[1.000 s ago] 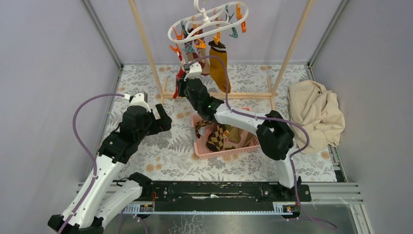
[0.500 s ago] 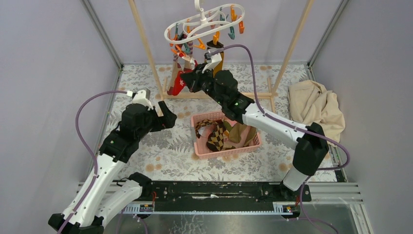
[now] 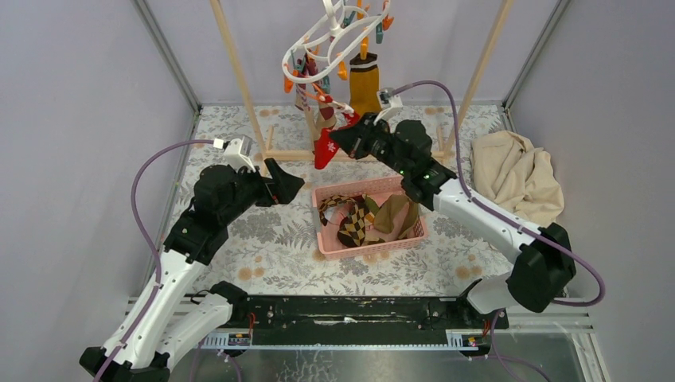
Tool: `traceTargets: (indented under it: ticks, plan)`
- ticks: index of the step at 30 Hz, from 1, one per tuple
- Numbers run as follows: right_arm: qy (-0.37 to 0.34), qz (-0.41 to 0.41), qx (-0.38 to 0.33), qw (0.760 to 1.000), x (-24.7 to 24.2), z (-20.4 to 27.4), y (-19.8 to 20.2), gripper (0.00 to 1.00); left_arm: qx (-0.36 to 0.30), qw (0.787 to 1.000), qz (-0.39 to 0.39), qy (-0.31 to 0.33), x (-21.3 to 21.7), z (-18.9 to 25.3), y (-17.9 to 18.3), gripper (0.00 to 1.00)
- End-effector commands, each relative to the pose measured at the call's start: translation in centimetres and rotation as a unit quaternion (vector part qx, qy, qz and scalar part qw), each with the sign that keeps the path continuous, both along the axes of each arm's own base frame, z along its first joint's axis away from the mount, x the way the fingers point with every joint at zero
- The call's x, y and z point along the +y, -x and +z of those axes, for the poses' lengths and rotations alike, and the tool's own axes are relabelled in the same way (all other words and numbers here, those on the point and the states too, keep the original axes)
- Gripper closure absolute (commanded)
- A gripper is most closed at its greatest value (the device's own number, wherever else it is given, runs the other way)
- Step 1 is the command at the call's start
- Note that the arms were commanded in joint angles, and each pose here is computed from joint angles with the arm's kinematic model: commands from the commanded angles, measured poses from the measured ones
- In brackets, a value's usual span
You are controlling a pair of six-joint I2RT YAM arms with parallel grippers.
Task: Remove the socks clipped to the hanger
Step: Remove the sock from the hanger.
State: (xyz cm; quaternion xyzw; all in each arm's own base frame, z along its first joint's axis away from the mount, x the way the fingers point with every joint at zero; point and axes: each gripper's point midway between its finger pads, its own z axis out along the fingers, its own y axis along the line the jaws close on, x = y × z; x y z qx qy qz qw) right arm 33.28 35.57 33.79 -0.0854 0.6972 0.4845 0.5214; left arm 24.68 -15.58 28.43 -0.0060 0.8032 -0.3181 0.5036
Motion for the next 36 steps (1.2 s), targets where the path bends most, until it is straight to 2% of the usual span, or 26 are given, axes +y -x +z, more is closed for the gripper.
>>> traceTargets:
  ticks: [1,9,13,24,36]
  plan:
    - [-0.054,0.006,-0.026,0.998,-2.5,4.1,0.2,1.0,-0.028,0.999,-0.018,0.026,-0.8,1.9,-0.2,0.01]
    - [-0.092,-0.02,-0.008,0.996,-7.5,4.9,-4.0,1.0,-0.031,0.999,-0.018,0.025,-0.7,2.4,0.1,0.01]
    - [-0.1,-0.02,-0.005,0.995,-8.7,5.5,-4.8,1.0,-0.031,0.999,-0.015,0.022,-0.5,2.4,0.3,0.01]
    - [-0.13,0.057,0.034,0.989,-7.4,5.4,-2.1,1.0,-0.029,0.998,-0.03,0.039,-1.4,2.1,-0.1,0.01]
    - [-0.169,0.161,0.111,0.966,-6.0,4.0,2.8,1.0,-0.033,0.995,-0.059,0.076,-3.1,1.8,-0.8,0.01]
